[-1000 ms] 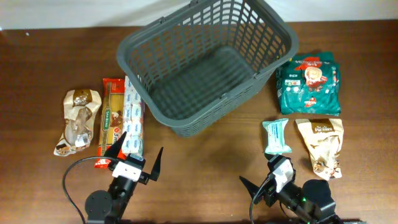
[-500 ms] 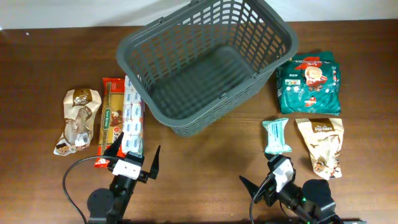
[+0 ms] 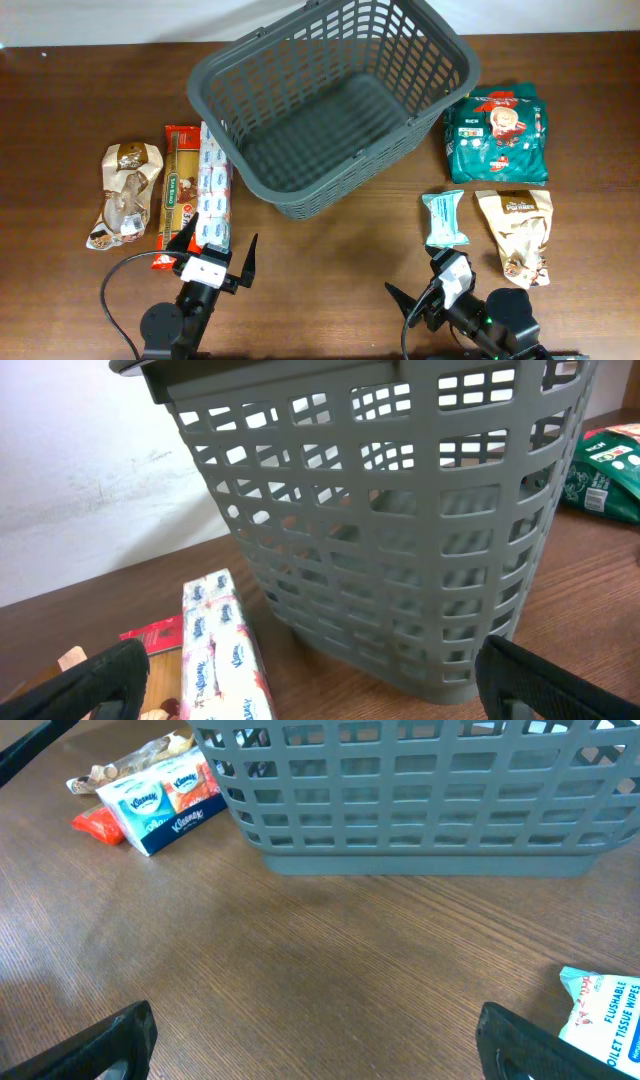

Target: Pack container

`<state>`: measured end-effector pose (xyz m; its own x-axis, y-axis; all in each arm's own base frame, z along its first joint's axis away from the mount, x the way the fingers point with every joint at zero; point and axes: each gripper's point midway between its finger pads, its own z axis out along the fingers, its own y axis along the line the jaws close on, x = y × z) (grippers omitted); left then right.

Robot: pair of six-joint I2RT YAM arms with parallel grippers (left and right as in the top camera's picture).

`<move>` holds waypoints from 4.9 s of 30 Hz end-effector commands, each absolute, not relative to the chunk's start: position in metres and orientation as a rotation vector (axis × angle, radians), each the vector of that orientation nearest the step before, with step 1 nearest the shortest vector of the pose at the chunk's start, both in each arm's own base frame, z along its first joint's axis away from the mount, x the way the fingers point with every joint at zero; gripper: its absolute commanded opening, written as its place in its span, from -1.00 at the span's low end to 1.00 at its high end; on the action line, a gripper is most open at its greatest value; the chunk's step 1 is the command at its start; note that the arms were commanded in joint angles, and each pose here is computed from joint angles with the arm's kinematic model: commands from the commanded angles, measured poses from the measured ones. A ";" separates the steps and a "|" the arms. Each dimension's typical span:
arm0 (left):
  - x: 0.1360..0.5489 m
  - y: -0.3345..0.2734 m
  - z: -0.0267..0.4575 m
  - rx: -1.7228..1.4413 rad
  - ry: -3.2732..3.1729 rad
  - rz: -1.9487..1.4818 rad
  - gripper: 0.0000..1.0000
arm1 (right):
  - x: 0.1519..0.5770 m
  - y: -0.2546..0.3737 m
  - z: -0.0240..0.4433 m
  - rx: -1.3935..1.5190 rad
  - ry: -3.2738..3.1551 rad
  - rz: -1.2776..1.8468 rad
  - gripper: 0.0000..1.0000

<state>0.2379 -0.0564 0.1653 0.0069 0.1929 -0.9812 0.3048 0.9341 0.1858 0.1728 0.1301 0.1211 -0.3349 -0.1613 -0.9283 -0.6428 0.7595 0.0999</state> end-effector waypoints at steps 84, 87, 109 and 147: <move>0.239 -0.055 0.162 0.384 1.580 -0.086 0.99 | 0.444 -0.152 0.166 0.330 2.500 0.552 0.98; 0.239 -0.055 0.162 0.384 1.580 -0.086 0.99 | 0.460 -0.150 0.141 0.315 2.474 0.654 0.98; 0.239 -0.055 0.162 0.384 1.580 -0.086 0.99 | 0.468 -0.115 0.007 0.272 2.772 0.608 0.89; 0.239 -0.055 0.162 0.384 1.580 -0.086 0.98 | 0.493 -0.173 0.292 0.290 2.239 0.607 -0.93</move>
